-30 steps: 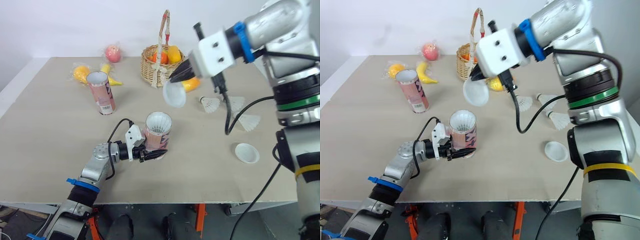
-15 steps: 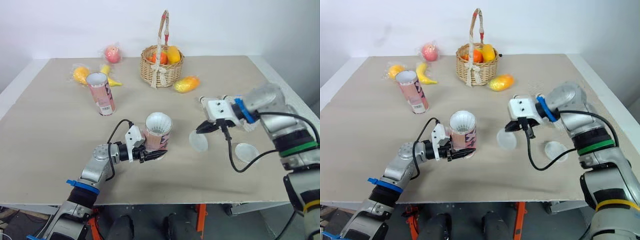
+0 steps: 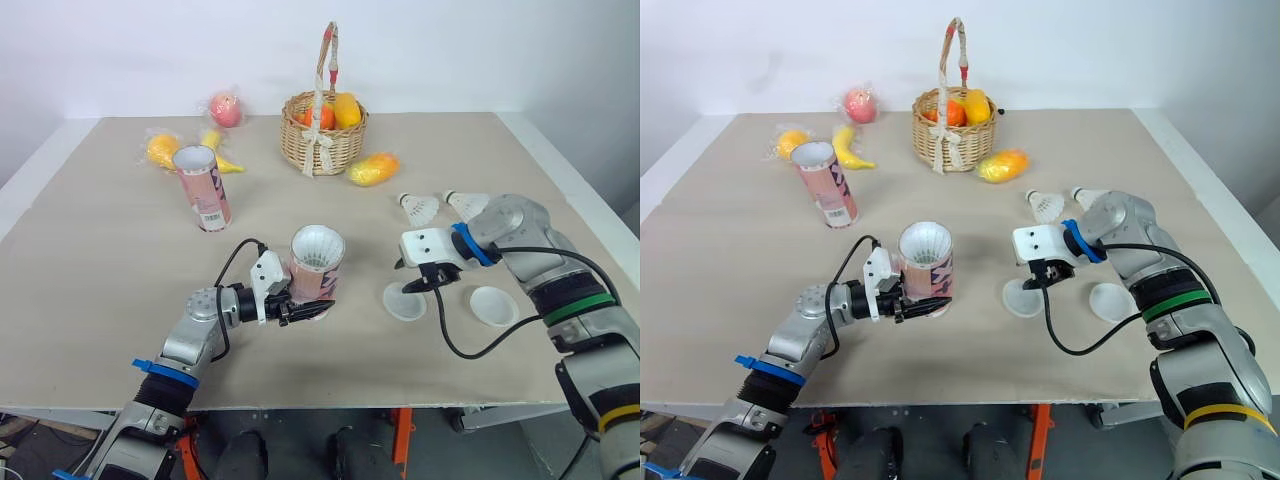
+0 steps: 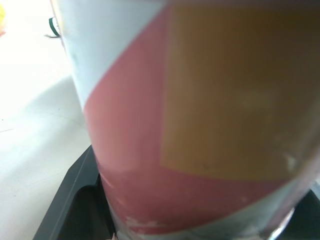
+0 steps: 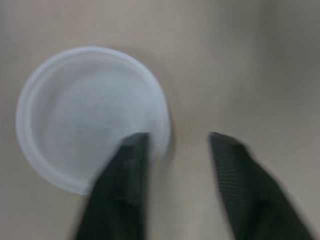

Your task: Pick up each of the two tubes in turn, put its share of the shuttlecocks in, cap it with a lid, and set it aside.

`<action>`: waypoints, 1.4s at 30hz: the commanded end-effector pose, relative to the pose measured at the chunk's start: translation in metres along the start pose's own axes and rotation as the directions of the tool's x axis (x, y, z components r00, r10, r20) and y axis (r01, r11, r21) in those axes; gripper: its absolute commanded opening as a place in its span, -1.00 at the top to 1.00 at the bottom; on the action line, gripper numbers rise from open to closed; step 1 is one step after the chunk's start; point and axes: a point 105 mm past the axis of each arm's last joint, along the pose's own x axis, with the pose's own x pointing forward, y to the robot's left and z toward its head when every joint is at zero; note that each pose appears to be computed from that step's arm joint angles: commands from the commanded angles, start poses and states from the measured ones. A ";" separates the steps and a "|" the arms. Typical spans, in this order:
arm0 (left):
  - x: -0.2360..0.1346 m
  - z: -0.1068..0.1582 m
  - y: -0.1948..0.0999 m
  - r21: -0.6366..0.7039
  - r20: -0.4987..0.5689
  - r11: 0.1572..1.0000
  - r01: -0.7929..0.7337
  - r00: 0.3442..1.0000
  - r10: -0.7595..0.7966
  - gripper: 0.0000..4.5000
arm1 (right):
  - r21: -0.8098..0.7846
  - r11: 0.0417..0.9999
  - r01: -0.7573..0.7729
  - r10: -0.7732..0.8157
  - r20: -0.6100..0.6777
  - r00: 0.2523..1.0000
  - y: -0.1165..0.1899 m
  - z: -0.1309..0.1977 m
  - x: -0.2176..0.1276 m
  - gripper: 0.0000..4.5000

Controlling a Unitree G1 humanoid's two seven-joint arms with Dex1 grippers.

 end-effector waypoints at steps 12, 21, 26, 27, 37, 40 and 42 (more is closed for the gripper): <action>-0.009 -0.034 -0.006 -0.087 -0.094 0.995 -0.040 0.995 0.032 -0.30 | 0.340 0.904 0.261 -0.302 0.075 0.950 -0.025 0.017 -0.039 -0.63; -0.012 -0.036 -0.008 -0.095 -0.099 0.994 -0.046 0.994 0.037 -0.30 | 0.695 0.635 0.337 -0.413 -0.063 0.909 -0.014 0.015 -0.054 -0.63; -0.013 -0.036 -0.007 -0.099 -0.099 0.994 -0.049 0.994 0.039 -0.30 | 0.693 0.688 0.217 -0.290 -0.012 0.957 0.021 0.025 -0.053 -0.63; -0.012 -0.037 -0.008 -0.100 -0.099 0.994 -0.048 0.994 0.038 -0.30 | 0.690 0.692 0.211 -0.273 -0.019 0.962 0.026 0.023 -0.049 -0.63; -0.009 -0.036 -0.009 -0.104 -0.092 0.994 -0.043 0.995 0.033 -0.30 | 0.726 0.654 0.212 -0.236 -0.071 0.969 0.032 0.000 -0.021 -0.63; -0.009 -0.036 -0.009 -0.106 -0.092 0.993 -0.046 0.995 0.036 -0.30 | 0.733 0.642 0.225 -0.241 -0.085 0.967 0.028 -0.006 -0.018 -0.63; -0.010 -0.036 -0.009 -0.106 -0.093 0.993 -0.048 0.995 0.038 -0.30 | 0.734 0.641 0.225 -0.238 -0.088 0.967 0.028 -0.008 -0.017 -0.63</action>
